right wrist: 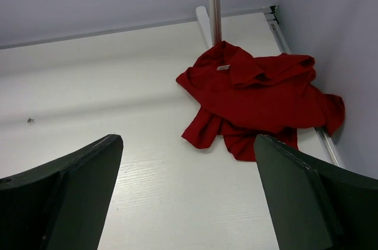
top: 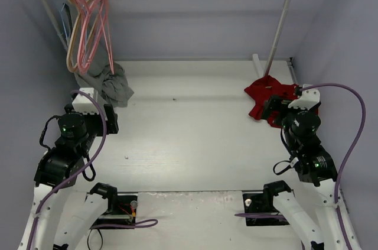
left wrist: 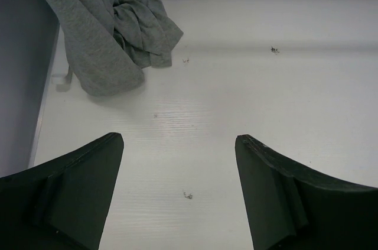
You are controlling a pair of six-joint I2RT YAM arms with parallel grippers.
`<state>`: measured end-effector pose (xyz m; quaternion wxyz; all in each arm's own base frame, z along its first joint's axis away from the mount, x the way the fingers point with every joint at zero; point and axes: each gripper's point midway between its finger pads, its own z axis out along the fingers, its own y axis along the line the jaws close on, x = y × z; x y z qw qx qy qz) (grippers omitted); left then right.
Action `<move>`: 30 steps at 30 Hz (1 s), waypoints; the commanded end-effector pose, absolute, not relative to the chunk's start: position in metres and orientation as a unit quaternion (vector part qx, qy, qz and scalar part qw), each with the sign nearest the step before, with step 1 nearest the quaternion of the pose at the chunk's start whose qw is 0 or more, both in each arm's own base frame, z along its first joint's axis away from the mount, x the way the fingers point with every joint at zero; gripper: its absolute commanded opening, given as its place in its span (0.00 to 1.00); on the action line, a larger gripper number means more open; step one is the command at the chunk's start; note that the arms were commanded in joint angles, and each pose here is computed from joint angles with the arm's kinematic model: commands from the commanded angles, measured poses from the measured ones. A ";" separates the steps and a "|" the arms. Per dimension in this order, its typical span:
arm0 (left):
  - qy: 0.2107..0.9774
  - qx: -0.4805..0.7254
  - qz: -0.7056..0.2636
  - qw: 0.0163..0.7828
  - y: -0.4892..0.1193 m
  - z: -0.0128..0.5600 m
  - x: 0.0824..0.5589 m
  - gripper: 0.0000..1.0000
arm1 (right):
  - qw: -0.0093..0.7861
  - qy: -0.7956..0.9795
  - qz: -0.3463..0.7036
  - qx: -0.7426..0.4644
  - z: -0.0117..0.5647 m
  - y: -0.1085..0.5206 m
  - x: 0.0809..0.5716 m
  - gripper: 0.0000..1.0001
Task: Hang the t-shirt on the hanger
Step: Pick up the T-shirt at the corner of the board.
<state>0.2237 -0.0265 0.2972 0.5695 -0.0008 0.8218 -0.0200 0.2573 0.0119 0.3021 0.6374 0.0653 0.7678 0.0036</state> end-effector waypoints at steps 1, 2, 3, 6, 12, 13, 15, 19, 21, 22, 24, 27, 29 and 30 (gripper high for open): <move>0.805 -0.003 -0.038 0.592 -0.035 0.315 0.237 0.77 | 0.659 0.746 -0.016 0.096 0.315 0.002 0.265 1.00; 0.808 -0.005 -0.039 0.588 -0.035 0.313 0.237 0.77 | 0.651 0.751 -0.025 0.105 0.310 -0.001 0.268 1.00; 0.812 -0.004 -0.038 0.582 -0.035 0.310 0.238 0.77 | 0.646 0.753 -0.042 0.120 0.310 -0.008 0.269 1.00; 0.822 -0.005 -0.043 0.568 -0.039 0.303 0.241 0.77 | 0.610 0.769 -0.095 0.164 0.293 -0.025 0.278 1.00; 0.839 -0.002 -0.072 0.540 -0.053 0.286 0.247 0.77 | 0.555 0.768 -0.140 0.287 0.257 -0.058 0.300 1.00; 0.841 -0.001 -0.075 0.536 -0.054 0.286 0.246 0.77 | 0.535 0.777 -0.144 0.300 0.239 -0.063 0.307 1.00; 0.847 0.000 -0.083 0.525 -0.058 0.281 0.246 0.77 | 0.514 0.771 -0.142 0.347 0.222 -0.081 0.313 1.00; 0.852 0.000 -0.085 0.517 -0.058 0.276 0.241 0.77 | 0.456 0.779 -0.151 0.403 0.172 -0.103 0.335 1.00; 0.851 0.000 -0.086 0.518 -0.058 0.276 0.238 0.77 | 0.438 0.778 -0.152 0.424 0.157 -0.113 0.343 1.00; 0.850 0.001 -0.087 0.519 -0.059 0.275 0.237 0.77 | 0.418 0.788 -0.157 0.425 0.138 -0.115 0.350 1.00; 0.851 -0.003 -0.091 0.518 -0.058 0.272 0.234 0.77 | 0.410 0.789 -0.153 0.432 0.128 -0.119 0.363 1.00; 0.853 -0.005 -0.096 0.513 -0.059 0.266 0.228 0.77 | 0.399 0.790 -0.149 0.440 0.106 -0.125 0.381 1.00; 0.853 -0.007 -0.098 0.512 -0.058 0.264 0.225 0.77 | 0.396 0.796 -0.138 0.437 0.092 -0.126 0.394 1.00; 0.855 -0.008 -0.098 0.510 -0.058 0.261 0.223 0.77 | 0.414 0.789 -0.126 0.436 0.095 -0.128 0.407 1.00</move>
